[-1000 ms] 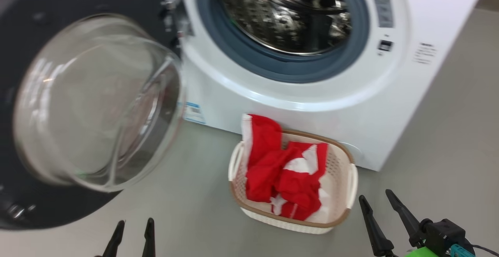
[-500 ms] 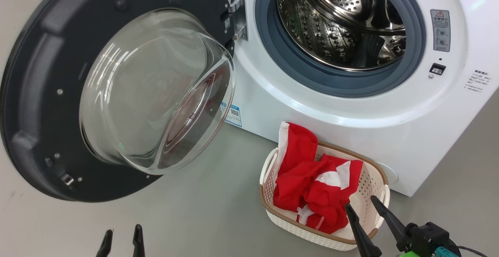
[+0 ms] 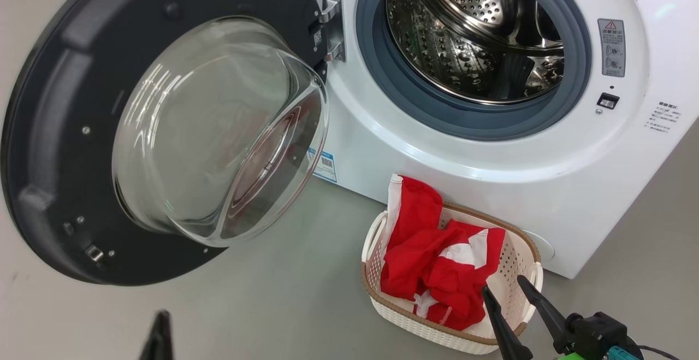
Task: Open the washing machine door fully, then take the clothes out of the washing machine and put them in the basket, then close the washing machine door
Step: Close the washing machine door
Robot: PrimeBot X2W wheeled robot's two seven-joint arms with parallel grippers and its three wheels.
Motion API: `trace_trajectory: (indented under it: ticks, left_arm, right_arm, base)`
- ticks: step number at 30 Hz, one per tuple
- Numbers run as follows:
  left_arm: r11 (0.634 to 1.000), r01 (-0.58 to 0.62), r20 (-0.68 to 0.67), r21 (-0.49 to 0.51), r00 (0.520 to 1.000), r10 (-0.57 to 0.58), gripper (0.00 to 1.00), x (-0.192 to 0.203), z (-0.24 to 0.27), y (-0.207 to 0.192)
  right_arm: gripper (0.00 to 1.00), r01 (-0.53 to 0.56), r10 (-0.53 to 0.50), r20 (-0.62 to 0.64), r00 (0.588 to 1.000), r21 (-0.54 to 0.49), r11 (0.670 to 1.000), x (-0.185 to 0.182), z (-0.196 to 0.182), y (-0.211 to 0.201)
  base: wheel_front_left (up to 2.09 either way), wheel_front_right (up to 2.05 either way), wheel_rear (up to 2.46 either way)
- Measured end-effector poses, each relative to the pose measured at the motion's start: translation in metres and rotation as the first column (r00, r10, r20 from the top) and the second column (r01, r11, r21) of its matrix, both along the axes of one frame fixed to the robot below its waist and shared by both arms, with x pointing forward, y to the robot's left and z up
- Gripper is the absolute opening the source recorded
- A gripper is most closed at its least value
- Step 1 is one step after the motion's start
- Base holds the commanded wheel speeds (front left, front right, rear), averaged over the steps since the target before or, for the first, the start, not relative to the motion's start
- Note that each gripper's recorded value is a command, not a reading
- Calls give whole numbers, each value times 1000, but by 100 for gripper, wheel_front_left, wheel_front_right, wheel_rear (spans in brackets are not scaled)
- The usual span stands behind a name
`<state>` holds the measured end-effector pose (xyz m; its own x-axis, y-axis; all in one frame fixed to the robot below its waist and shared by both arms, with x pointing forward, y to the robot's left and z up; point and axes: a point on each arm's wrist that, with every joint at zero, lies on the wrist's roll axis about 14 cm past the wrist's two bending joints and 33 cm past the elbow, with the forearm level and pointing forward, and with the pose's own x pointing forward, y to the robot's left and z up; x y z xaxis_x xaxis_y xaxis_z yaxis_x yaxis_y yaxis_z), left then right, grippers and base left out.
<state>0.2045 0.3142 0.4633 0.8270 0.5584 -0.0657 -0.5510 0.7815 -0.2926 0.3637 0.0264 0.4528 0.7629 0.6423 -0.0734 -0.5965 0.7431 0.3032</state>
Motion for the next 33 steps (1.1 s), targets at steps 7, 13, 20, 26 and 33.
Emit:
trace_trajectory:
  ticks: [7,13,20,26,33]
  left_arm:
    - [979,-84,249,187,968,35,0,13,99,40]
    - [885,-207,456,417,890,-7,0,13,210,64]
    - [886,-327,675,328,738,23,0,-4,281,120]
    - [944,-313,653,109,738,169,0,2,252,186]
    - [882,-86,434,-462,846,311,0,41,153,220]
  right_arm:
    - [100,10,-10,-8,1000,3,1000,2,-2,-2]
    - [100,14,-14,-16,1000,6,1000,3,-4,-2]
    - [100,32,-32,-13,999,13,999,4,-2,-5]
    - [100,55,-55,-13,998,11,998,9,-3,-12]
    - [100,65,-65,-15,998,10,998,11,-5,-14]
  base:
    - [0,0,0]
    - [0,0,0]
    - [0,0,0]
    - [0,0,0]
    - [0,0,0]
